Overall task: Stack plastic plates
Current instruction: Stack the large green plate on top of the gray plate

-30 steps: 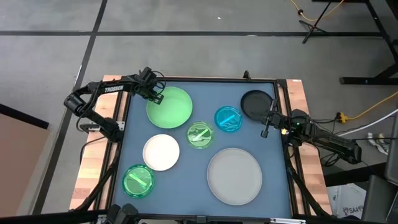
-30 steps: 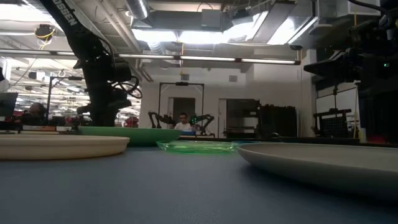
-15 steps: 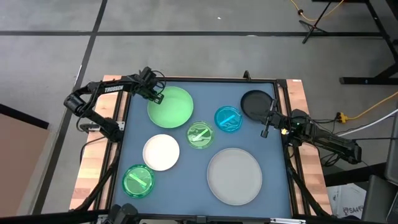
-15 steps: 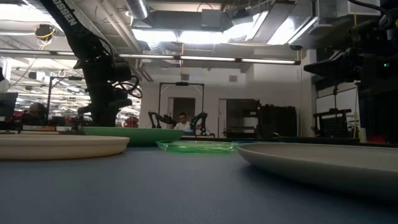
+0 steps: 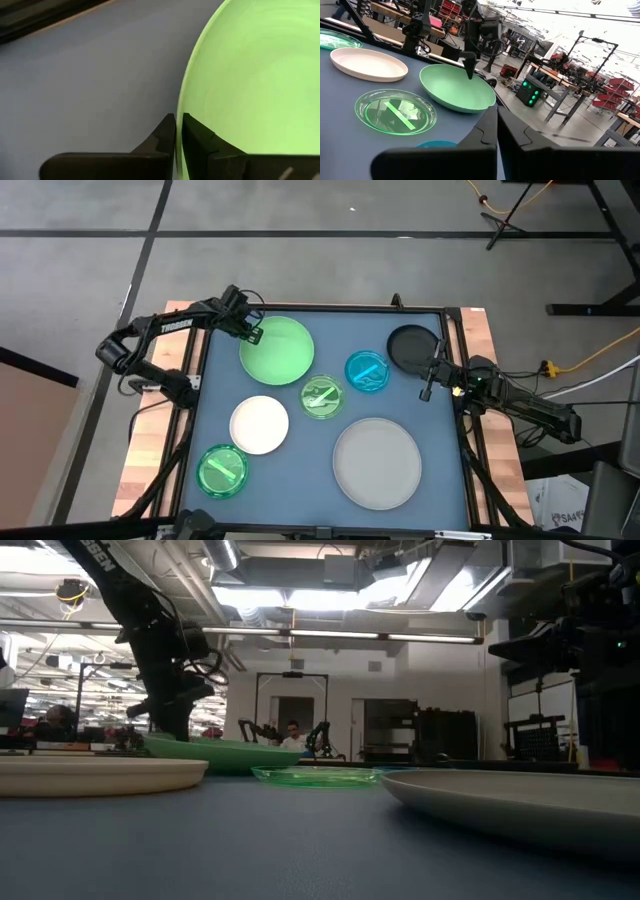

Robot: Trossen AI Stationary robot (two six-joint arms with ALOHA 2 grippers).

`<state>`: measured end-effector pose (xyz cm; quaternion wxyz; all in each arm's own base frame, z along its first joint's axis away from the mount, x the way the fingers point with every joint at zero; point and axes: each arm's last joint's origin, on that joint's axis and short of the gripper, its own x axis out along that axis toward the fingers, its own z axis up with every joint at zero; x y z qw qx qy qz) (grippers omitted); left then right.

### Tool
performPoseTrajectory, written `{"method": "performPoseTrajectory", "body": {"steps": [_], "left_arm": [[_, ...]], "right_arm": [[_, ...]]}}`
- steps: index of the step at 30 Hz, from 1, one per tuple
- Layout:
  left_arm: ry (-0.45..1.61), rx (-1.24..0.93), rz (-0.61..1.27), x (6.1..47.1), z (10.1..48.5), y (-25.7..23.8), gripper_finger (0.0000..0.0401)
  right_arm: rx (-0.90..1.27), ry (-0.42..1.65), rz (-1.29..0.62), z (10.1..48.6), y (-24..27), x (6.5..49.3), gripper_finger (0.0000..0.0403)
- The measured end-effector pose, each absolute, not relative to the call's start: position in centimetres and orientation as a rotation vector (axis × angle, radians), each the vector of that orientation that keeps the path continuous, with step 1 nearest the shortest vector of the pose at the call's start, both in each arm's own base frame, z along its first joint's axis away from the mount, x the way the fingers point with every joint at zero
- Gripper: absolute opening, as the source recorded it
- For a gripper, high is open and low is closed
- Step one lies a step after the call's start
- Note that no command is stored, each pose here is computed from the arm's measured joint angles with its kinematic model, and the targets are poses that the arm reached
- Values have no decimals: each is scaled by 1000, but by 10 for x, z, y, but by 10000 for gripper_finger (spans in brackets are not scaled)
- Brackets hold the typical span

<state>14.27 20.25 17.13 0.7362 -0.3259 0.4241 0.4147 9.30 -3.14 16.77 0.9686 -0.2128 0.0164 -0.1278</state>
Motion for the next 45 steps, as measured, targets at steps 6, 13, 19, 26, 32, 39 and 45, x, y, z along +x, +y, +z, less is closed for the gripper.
{"method": "performPoseTrajectory", "body": {"steps": [6, 13, 19, 26, 32, 39, 45], "left_arm": [[860, -754, 875, 141, 181, 200, 6], [830, -779, 852, 141, 185, 198, 4], [806, -819, 776, 143, 186, 197, 4], [739, -876, 680, 152, 188, 194, 5], [723, -893, 625, 171, 190, 182, 5], [701, -899, 515, 202, 194, 155, 5], [704, -908, 444, 225, 197, 126, 5]], "right_arm": [[-430, 33, -258, 168, -31, 93, 0], [-430, 33, -258, 168, -31, 93, 0], [-430, 33, -258, 168, -31, 93, 0], [-430, 33, -258, 168, -31, 93, 0], [-430, 32, -258, 168, -31, 93, 0], [-430, 33, -258, 168, -31, 93, 0], [-430, 32, -258, 168, -31, 93, 0]]}}
